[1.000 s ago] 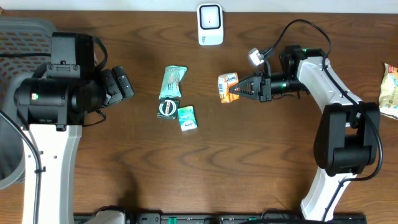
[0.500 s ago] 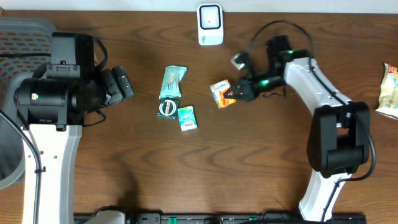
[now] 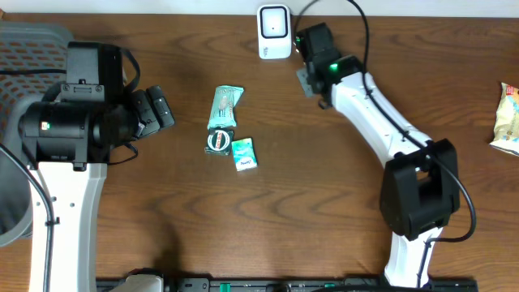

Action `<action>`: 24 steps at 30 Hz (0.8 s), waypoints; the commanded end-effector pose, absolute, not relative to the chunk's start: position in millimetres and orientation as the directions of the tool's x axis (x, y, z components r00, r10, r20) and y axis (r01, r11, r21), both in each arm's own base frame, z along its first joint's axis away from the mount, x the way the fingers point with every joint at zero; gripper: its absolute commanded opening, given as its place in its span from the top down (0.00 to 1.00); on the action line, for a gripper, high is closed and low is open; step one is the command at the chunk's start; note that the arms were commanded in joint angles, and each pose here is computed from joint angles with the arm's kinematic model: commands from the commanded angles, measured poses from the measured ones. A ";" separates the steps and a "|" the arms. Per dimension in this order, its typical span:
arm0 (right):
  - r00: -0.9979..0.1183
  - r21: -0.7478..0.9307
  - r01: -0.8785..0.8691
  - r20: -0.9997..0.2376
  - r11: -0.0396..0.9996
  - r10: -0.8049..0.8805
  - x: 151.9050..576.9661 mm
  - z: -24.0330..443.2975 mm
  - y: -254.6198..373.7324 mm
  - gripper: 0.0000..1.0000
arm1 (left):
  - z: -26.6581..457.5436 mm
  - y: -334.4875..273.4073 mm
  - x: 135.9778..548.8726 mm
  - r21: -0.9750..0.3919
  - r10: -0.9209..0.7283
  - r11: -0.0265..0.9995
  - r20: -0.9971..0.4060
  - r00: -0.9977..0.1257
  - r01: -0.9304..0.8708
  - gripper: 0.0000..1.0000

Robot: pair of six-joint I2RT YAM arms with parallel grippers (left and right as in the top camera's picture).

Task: Scan the item barcode
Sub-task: 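Lift the Kleenex pack and hold it against the scanner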

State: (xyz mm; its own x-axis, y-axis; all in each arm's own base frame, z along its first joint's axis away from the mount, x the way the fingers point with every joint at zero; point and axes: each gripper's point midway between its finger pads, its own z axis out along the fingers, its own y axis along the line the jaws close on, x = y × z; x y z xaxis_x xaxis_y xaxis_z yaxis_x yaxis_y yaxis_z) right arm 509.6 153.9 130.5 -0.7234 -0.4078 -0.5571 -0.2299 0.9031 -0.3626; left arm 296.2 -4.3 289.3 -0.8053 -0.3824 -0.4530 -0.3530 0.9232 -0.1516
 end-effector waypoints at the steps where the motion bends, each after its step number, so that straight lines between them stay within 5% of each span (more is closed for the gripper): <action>1: -0.672 -0.428 -0.175 -0.607 0.887 -0.425 521.0 158.5 151.1 0.99 | 291.0 -1.1 294.8 -0.148 -0.396 0.917 -0.458 -0.796 -0.370 0.03; 14: -0.461 -0.212 -0.287 -0.824 0.934 -0.329 581.5 247.3 212.7 0.99 | 291.0 -1.1 294.8 -0.148 -0.396 0.917 -0.458 -0.796 -0.370 0.02; 24: -0.426 -0.399 -0.335 -0.744 0.854 -0.515 630.9 206.2 225.8 0.99 | 291.0 -1.0 294.8 -0.148 -0.396 0.917 -0.458 -0.796 -0.371 0.02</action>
State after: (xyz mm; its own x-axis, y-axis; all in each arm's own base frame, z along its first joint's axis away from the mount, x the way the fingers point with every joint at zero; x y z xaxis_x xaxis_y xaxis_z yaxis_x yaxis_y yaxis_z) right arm 620.9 227.0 228.3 -0.4383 -0.4074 -0.8012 -0.3126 0.9048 -0.2891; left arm 296.2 -4.3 289.3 -0.8053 -0.3824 -0.4530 -0.3530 0.9232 -0.1516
